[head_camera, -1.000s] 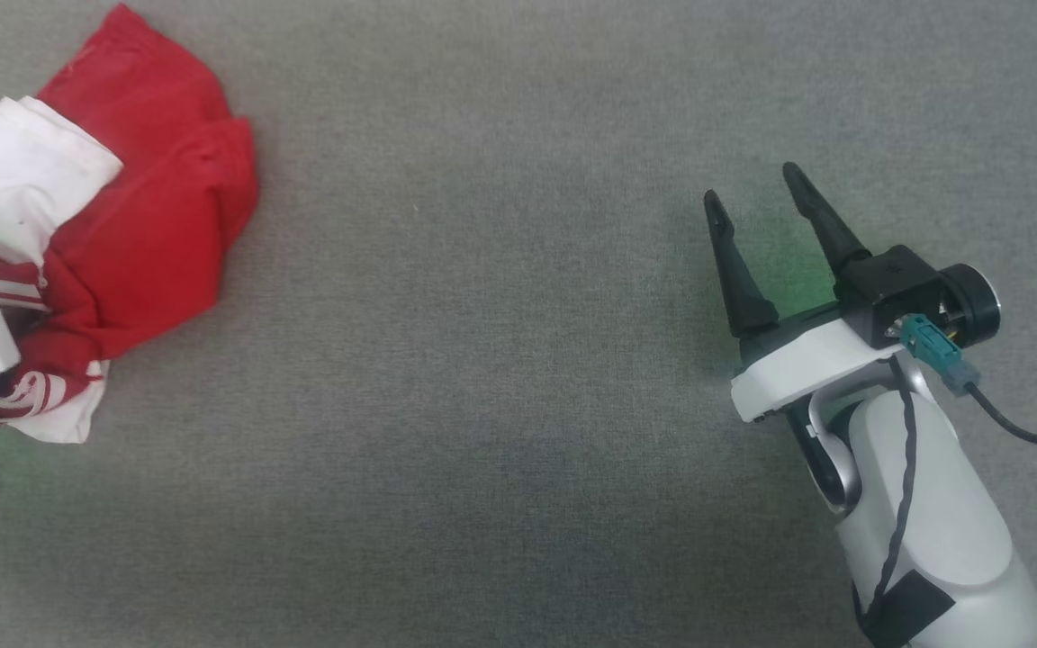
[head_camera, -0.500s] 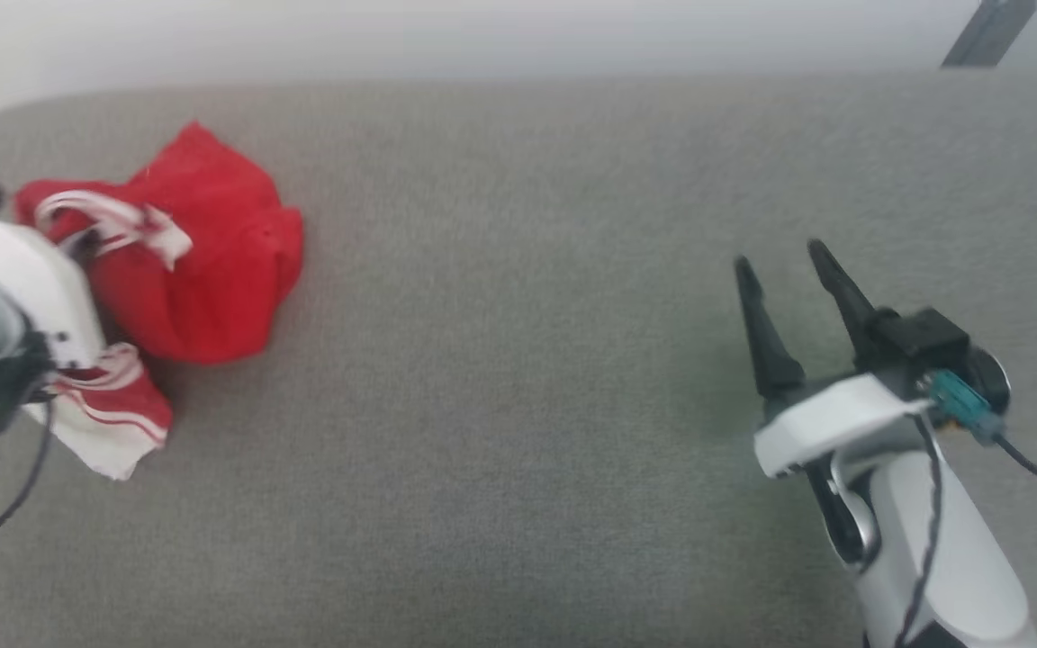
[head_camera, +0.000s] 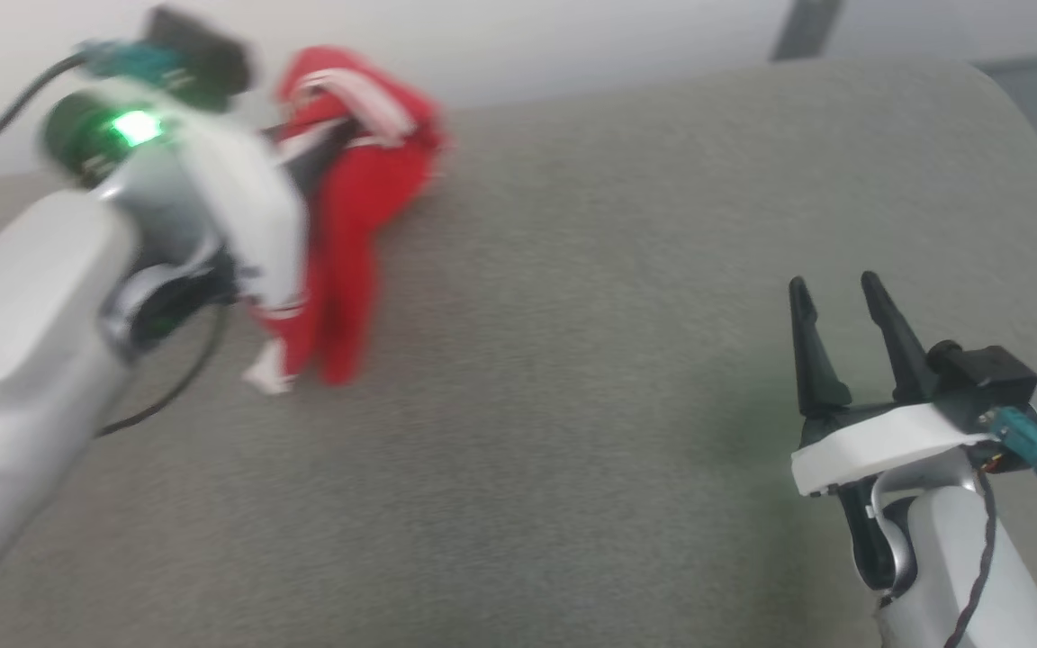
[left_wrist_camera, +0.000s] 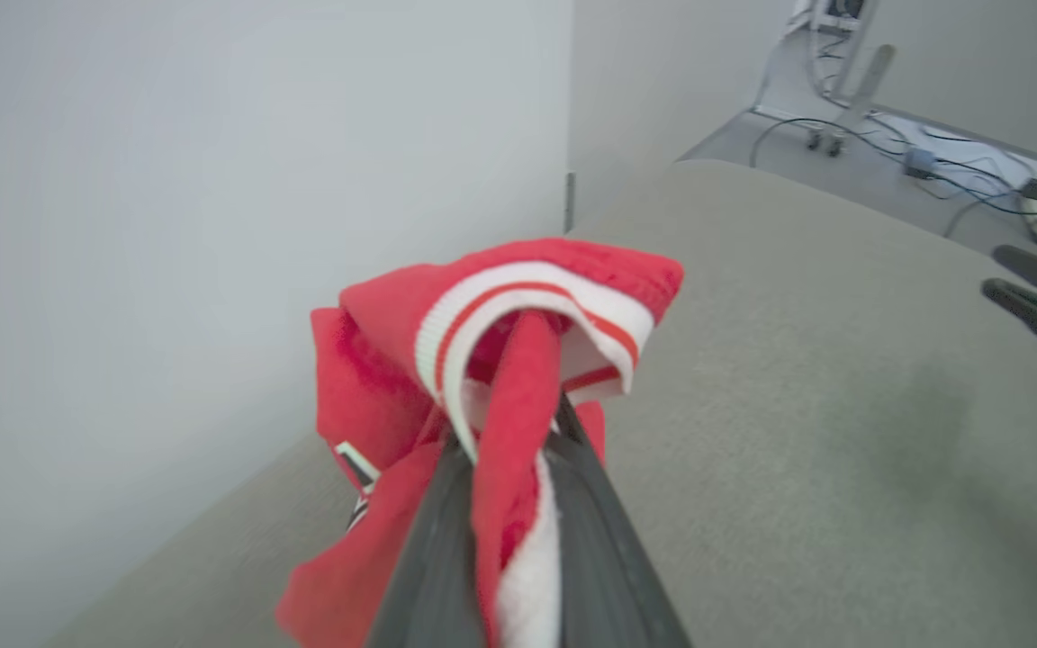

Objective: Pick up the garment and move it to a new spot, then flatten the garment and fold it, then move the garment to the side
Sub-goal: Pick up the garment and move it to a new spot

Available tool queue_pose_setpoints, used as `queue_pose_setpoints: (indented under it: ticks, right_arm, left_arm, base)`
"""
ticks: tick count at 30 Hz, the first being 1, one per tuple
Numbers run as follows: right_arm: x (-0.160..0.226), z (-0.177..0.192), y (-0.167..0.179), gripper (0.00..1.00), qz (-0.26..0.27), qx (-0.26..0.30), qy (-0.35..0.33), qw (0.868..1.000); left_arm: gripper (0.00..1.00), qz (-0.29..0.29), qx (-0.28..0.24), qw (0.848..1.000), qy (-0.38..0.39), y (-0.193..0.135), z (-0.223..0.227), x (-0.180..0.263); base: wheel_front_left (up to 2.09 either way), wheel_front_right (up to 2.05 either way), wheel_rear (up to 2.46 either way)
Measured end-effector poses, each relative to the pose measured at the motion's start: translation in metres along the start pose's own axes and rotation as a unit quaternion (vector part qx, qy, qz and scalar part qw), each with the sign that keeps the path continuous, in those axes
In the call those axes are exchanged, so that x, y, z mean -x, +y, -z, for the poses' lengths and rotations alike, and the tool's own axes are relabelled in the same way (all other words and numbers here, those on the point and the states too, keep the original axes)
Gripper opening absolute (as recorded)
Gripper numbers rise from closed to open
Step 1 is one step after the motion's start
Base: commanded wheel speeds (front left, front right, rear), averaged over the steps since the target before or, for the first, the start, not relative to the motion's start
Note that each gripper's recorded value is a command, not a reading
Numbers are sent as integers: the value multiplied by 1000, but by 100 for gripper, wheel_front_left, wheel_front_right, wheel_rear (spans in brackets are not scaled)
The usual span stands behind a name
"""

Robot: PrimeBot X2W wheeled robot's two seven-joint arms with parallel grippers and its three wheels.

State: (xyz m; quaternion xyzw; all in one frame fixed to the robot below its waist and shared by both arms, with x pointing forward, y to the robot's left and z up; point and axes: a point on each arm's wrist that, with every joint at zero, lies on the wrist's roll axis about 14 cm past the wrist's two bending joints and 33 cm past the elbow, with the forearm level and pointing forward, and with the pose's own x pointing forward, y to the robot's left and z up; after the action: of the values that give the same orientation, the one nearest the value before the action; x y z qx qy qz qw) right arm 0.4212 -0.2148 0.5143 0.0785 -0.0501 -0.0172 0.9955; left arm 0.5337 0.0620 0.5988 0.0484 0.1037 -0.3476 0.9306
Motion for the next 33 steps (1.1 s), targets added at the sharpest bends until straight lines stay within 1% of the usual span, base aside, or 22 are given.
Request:
queue_pose_setpoints:
  ticks: [3, 7, 12, 15, 18, 21, 23, 26, 31, 32, 33]
  right_arm:
    - [6, -4, -18, 100, 27, -7, -5, 1000]
    - [13, -6, -42, 100, 62, -13, -8, 998]
    - [25, -4, -72, 100, 108, -18, -4, 994]
    - [34, -1, -89, 100, 136, -22, 1, 990]
    - [42, 1, -102, 100, 158, -23, 6, 987]
    - [49, 2, -113, 100, 177, -21, 10, 984]
    - [52, 4, -118, 100, 186, -21, 14, 982]
    - [56, 7, -123, 100, 196, -20, 21, 980]
    - [56, 8, -128, 100, 204, -18, 24, 979]
    - [55, 8, -129, 100, 204, -17, 25, 978]
    - [55, 9, -129, 100, 204, -17, 25, 978]
  left_arm:
    - [0, 74, -16, 997, -6, -49, -12, -31]
    - [0, 160, -23, 987, -3, -110, -8, -68]
    - [0, 259, -12, 965, 40, -182, 36, -99]
    - [0, 305, 1, 949, 73, -214, 66, -108]
    - [0, 329, 10, 938, 106, -227, 94, -116]
    - [0, 334, 8, 931, 144, -227, 122, -125]
    - [0, 334, -3, 926, 174, -225, 144, -128]
    - [0, 343, -21, 912, 226, -228, 181, -124]
    - [0, 345, -37, 903, 254, -224, 197, -130]
    - [15, 345, -39, 902, 256, -224, 199, -131]
    - [35, 345, -43, 902, 255, -223, 199, -130]
  base:
    - [0, 0, 0]
    - [0, 0, 0]
    - [0, 0, 0]
    - [0, 0, 0]
    - [0, 0, 0]
    - [0, 0, 0]
    - [0, 0, 0]
    - [0, 0, 0]
    - [0, 0, 0]
    - [0, 0, 0]
    - [0, 0, 0]
